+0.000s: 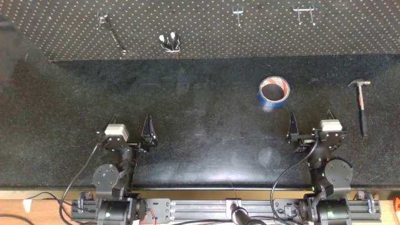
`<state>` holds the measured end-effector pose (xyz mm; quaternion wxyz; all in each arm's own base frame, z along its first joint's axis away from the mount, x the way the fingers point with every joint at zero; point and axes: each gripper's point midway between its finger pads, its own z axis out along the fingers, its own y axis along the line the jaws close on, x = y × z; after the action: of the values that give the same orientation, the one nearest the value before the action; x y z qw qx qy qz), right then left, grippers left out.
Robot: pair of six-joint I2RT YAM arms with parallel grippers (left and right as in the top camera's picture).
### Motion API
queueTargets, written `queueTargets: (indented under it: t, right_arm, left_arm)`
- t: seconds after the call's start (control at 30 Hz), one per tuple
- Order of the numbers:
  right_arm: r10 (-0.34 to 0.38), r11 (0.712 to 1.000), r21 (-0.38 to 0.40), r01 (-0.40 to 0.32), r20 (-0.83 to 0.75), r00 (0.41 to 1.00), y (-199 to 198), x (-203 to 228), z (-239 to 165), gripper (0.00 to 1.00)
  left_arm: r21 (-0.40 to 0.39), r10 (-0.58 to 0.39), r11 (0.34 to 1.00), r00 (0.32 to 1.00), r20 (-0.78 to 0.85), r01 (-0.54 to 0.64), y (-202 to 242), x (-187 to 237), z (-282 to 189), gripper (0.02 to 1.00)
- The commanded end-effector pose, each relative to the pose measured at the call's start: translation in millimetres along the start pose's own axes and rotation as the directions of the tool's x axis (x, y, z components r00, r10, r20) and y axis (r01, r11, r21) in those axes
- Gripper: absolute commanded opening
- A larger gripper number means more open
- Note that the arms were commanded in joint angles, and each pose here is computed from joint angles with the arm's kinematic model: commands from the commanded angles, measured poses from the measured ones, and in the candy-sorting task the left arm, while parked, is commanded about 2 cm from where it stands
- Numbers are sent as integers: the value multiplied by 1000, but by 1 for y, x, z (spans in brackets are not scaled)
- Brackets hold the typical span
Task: Place Tools Onto Pegboard
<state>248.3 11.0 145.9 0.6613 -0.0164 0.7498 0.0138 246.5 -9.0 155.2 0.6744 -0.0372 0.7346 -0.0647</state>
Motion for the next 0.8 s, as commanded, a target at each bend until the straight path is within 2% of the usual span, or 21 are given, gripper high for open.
queueTargets:
  t: [0.03,0.47,0.5,0.57,0.6,0.67,0.8]
  right_arm:
    - [-15,1000,-6,15,-1,1000,1,2,0,978]
    - [-6,1000,-2,6,-1,1000,1,1,0,978]
    - [10,1000,-1,-10,0,1000,1,1,0,978]
    - [141,990,-1,-141,-20,990,1,-3,-3,978]
    - [150,988,-15,-151,-61,987,5,-4,-8,978]
    - [134,989,-41,-140,-126,983,14,-21,-16,980]
    - [87,985,-124,-118,-235,968,43,-78,2,978]
  left_arm:
    - [15,34,999,999,3,-34,-3,0,-1,996]
    - [15,34,999,999,3,-34,-3,0,-1,996]
    - [15,34,999,999,3,-34,-3,0,-1,996]
    - [15,34,999,999,3,-34,-3,0,-1,996]
    - [15,34,999,999,3,-34,-3,0,-1,996]
    - [15,34,999,999,3,-34,-3,0,-1,996]
    - [16,34,999,999,2,-34,-3,0,-1,996]
